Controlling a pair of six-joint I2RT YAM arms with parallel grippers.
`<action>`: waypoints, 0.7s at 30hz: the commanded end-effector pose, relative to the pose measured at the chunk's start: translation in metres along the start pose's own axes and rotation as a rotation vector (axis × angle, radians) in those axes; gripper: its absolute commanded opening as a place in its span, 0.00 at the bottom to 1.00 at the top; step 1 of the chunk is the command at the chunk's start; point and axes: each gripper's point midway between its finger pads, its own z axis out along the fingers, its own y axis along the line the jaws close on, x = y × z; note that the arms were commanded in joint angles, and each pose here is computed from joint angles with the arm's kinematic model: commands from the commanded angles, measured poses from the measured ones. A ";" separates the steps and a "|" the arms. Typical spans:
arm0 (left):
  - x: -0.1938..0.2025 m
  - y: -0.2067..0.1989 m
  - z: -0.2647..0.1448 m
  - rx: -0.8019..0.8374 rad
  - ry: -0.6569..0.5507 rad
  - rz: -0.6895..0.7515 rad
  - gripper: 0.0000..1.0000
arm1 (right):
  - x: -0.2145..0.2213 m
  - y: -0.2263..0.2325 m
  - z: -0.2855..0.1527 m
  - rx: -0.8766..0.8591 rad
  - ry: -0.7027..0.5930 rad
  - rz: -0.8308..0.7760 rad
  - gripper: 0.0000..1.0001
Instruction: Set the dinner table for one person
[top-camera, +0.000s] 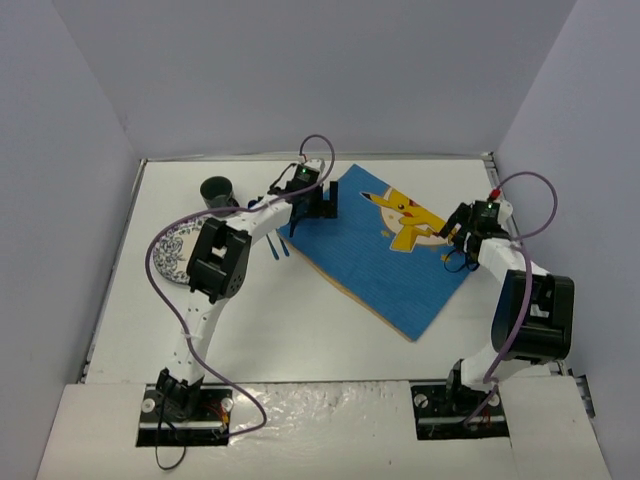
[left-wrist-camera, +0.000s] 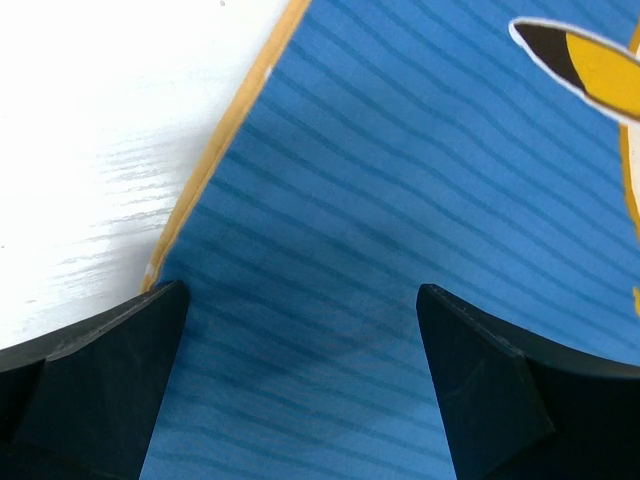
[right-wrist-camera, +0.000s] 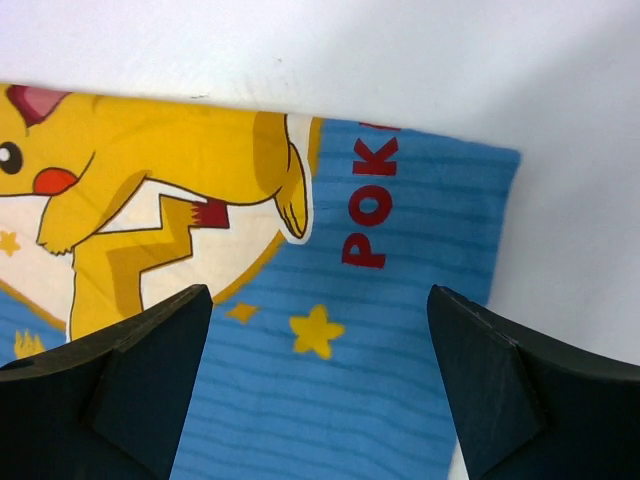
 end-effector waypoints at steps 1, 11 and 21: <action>-0.061 -0.033 -0.074 0.089 -0.123 0.071 0.97 | -0.038 0.056 -0.049 -0.156 -0.128 -0.102 0.87; -0.064 -0.061 -0.085 0.141 -0.148 0.122 0.97 | 0.055 0.118 -0.082 -0.363 0.039 -0.217 0.85; -0.086 -0.098 -0.041 0.262 -0.208 0.174 0.84 | 0.129 0.120 -0.098 -0.392 0.144 -0.268 0.73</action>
